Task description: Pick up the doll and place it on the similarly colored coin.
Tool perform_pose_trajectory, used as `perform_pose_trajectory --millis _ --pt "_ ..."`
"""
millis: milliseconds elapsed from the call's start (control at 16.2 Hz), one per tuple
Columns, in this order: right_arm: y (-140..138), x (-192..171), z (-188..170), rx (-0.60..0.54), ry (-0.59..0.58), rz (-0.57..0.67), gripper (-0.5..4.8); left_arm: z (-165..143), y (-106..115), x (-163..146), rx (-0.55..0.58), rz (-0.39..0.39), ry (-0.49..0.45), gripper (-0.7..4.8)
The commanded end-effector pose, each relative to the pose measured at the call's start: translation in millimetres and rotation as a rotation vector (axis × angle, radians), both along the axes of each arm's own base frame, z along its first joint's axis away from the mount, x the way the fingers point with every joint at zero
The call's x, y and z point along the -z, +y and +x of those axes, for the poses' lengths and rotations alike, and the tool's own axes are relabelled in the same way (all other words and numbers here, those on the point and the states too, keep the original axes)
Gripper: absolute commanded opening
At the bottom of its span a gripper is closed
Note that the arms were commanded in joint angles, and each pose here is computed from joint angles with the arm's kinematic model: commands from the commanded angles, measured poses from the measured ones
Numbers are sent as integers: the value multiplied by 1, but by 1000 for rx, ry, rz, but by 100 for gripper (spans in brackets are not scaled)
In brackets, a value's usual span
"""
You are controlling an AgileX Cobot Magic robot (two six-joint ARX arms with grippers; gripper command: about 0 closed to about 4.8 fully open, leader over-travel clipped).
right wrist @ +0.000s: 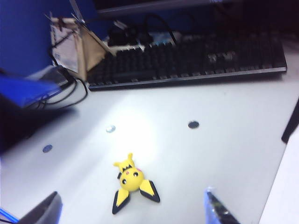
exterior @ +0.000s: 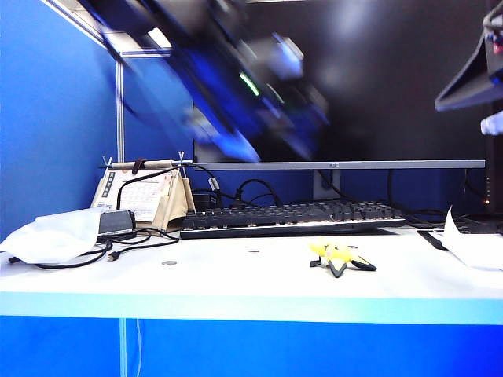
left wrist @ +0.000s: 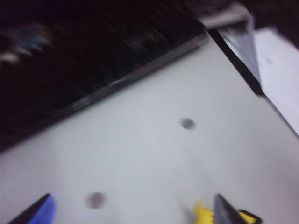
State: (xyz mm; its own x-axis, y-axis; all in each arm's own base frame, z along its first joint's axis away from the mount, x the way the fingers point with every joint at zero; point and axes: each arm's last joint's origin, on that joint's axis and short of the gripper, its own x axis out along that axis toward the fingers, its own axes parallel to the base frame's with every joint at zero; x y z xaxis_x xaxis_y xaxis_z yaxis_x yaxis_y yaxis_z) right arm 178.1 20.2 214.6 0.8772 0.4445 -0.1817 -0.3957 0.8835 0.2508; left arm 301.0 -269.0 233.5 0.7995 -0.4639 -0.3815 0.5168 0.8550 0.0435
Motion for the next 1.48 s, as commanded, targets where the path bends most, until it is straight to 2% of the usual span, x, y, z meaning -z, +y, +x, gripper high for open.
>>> perform_pose_trajectory --millis 62,123,308,492,616,800,1046,1293,1354,1477 --pt "-1 -6 -1 19 -38 -8 391 -16 45 -28 -63 -48 -51 100" --pt "-1 -6 -1 18 -39 -9 391 -26 62 -32 -76 -55 -59 28" --pt "-1 -6 -1 21 -38 -8 387 -78 104 -12 -91 -47 -50 24" --pt "-1 -7 -2 22 -42 -2 387 -124 141 17 -180 -170 26 24" --pt "-1 -10 -6 12 -56 7 386 -147 157 29 -205 -191 -4 24" --pt "-1 -15 -19 12 -57 7 387 -168 173 44 -229 -200 -31 24" --pt "-4 -25 -52 59 -89 1 386 -187 189 81 -286 -214 41 24" --pt "-8 -21 -82 133 -54 -14 387 -194 195 103 -290 -168 82 24" --pt "-8 -18 -93 147 -53 -14 387 -197 197 112 -298 -123 122 24" --pt "-12 -19 -105 249 -112 70 386 -198 198 114 -312 -110 128 24"
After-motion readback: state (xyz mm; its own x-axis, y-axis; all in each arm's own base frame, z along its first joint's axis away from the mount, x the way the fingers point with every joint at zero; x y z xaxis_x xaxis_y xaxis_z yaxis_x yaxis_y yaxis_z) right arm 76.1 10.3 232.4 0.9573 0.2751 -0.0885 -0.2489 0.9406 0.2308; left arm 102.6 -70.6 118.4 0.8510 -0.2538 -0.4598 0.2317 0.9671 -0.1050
